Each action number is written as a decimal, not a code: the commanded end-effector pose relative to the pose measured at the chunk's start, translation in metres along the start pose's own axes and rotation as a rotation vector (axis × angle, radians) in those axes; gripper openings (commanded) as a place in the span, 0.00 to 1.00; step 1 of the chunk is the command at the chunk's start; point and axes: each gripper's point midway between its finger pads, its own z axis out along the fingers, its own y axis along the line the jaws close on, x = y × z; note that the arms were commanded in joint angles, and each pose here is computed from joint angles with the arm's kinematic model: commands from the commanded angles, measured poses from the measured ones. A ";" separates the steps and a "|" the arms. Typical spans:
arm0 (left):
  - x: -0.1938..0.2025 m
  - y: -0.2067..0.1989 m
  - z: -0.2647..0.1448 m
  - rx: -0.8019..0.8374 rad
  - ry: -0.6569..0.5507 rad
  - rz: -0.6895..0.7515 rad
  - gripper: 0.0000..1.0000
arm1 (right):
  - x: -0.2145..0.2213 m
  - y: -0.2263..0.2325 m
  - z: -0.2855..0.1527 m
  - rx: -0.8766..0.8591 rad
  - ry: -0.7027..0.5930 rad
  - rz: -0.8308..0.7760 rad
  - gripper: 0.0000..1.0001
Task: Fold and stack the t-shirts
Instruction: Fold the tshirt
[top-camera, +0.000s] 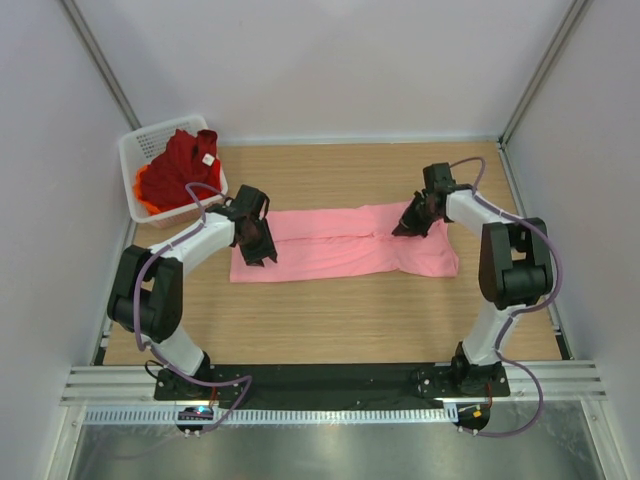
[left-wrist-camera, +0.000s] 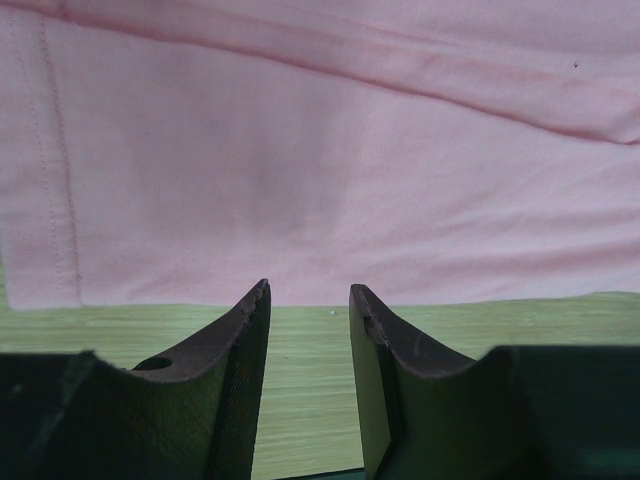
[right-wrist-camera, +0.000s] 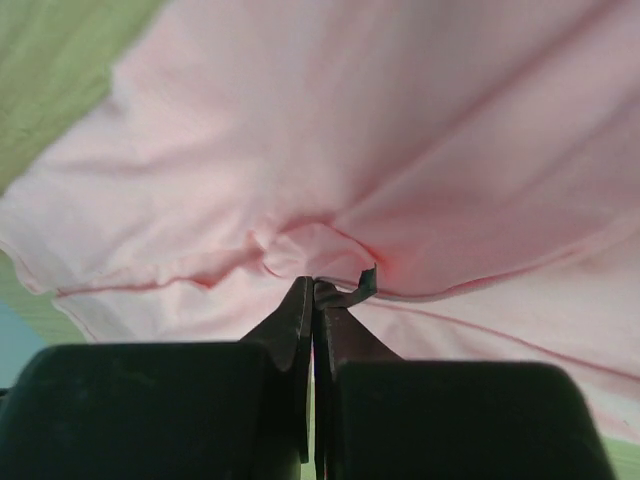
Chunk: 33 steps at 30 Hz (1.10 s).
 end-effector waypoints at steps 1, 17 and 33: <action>-0.009 -0.007 -0.008 0.027 -0.029 0.026 0.39 | -0.028 0.034 0.004 -0.038 -0.061 -0.043 0.01; -0.010 -0.008 -0.007 0.029 -0.035 0.043 0.39 | -0.079 0.050 -0.049 0.097 -0.156 -0.199 0.55; -0.016 -0.006 -0.010 -0.004 -0.012 0.107 0.41 | 0.015 -0.120 -0.076 0.435 -0.155 0.076 0.35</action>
